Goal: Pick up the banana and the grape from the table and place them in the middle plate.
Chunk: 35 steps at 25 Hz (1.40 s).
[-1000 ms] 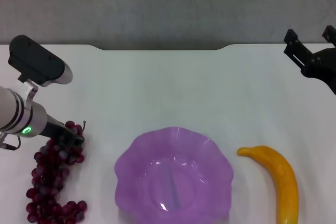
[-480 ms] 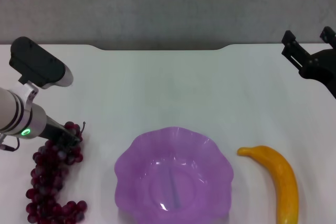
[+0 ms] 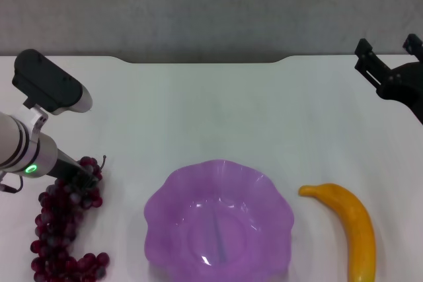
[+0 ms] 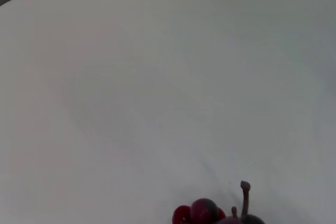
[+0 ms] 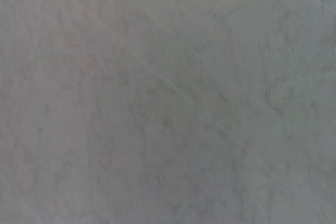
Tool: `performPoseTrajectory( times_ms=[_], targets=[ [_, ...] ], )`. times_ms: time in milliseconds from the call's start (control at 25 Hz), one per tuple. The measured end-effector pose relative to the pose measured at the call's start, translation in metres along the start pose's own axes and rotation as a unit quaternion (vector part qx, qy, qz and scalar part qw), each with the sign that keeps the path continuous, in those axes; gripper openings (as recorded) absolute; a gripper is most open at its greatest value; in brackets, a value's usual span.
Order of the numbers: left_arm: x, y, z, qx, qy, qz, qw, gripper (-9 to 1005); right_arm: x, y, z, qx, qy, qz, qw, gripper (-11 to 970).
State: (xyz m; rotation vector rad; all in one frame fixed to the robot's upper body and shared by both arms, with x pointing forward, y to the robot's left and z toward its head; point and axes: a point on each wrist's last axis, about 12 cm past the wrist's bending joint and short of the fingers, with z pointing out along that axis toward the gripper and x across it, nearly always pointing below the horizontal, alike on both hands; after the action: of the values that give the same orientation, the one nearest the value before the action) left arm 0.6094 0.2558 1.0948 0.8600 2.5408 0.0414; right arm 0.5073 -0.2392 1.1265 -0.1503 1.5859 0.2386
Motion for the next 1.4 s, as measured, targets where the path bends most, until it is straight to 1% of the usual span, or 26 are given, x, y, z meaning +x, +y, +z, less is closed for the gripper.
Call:
performPoseTrajectory(
  times_ms=[280,440,640,840,920,1080,1160,1280,1400],
  targets=[
    [-0.001,-0.001,-0.001,0.001,-0.001,0.002,1.000,367,0.000,0.000,0.000,0.000,0.000,0.000,1.000,851],
    [-0.003,-0.002,-0.009,0.004,-0.003,0.005,1.000,365,0.000,0.000,0.000,0.000,0.000,0.000,1.000,850],
    [-0.004,-0.001,-0.030,-0.003,-0.025,0.005,1.000,364,0.000,0.000,0.000,0.000,0.000,0.000,1.000,851],
    [-0.004,0.002,-0.046,-0.010,-0.037,0.006,0.999,364,0.000,0.000,0.000,0.000,0.000,0.000,1.000,850],
    [-0.005,0.004,-0.052,-0.012,-0.040,0.004,0.999,362,0.000,0.000,0.000,0.000,0.000,0.000,1.000,850],
    [-0.003,0.014,-0.066,-0.013,-0.054,-0.009,0.998,362,0.000,0.000,0.000,-0.001,0.001,-0.004,1.000,851],
    [-0.002,0.019,-0.076,-0.010,-0.071,-0.016,0.997,362,0.000,0.000,0.000,-0.001,0.002,-0.006,1.000,851],
    [-0.002,0.022,-0.091,-0.003,-0.099,-0.020,0.995,360,0.001,-0.001,0.000,0.001,0.005,-0.006,1.000,850],
    [-0.005,0.025,-0.113,0.006,-0.143,-0.021,0.989,359,0.001,-0.001,0.000,0.001,0.006,-0.006,1.000,850]
  ],
)
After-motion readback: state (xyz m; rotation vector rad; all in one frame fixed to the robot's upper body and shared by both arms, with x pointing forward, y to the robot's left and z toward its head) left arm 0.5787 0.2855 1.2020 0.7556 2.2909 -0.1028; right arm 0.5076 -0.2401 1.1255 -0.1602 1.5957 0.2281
